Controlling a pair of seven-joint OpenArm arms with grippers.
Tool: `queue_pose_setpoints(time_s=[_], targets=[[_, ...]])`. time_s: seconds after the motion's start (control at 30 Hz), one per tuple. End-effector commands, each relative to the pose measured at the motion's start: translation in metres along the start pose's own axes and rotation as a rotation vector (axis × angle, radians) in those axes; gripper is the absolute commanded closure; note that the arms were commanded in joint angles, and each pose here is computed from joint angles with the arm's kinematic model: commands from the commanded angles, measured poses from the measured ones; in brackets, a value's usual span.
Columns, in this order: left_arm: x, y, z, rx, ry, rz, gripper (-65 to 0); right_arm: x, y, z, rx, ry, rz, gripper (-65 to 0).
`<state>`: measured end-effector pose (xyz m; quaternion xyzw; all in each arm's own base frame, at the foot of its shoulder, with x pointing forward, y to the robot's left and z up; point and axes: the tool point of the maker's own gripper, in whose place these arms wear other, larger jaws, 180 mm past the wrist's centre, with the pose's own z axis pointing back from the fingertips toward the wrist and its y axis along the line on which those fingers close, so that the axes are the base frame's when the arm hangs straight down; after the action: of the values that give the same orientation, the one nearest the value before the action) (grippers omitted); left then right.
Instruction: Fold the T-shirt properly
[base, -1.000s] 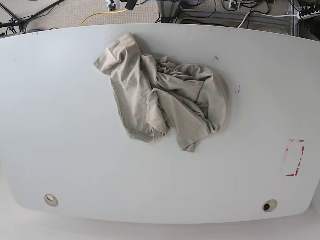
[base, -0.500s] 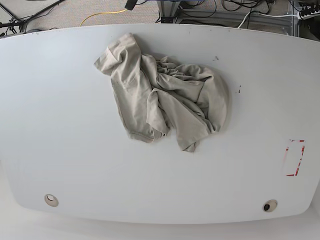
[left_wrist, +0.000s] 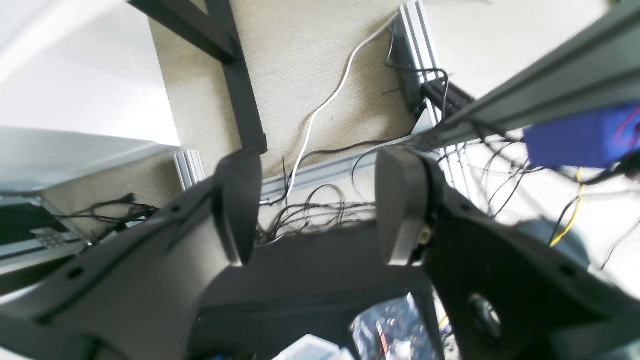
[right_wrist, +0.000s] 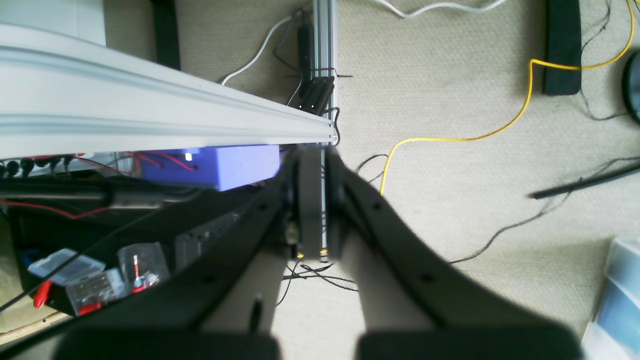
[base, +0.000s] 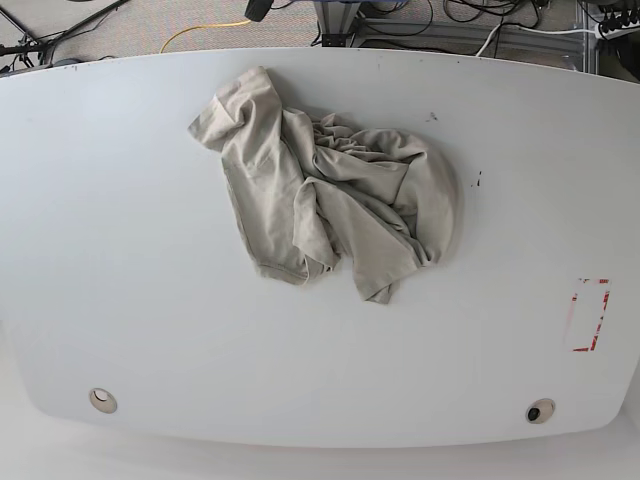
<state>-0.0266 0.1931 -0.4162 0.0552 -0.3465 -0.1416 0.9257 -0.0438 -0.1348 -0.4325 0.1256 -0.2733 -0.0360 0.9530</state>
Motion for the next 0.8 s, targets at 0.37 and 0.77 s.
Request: queue_pose_setpoints(time_s=[0.37,0.77], targets=[[0.083,0.076,0.024,0.123,-0.233,0.190,-33.2,0.088,0.028,0.021,0.059,-0.199,0.098,-0.6],[0.115,0.075,0.002,0.136,-0.351,0.239,-44.6,0.166,0.017,-0.010,0.044,-0.403,0.199,-1.4]])
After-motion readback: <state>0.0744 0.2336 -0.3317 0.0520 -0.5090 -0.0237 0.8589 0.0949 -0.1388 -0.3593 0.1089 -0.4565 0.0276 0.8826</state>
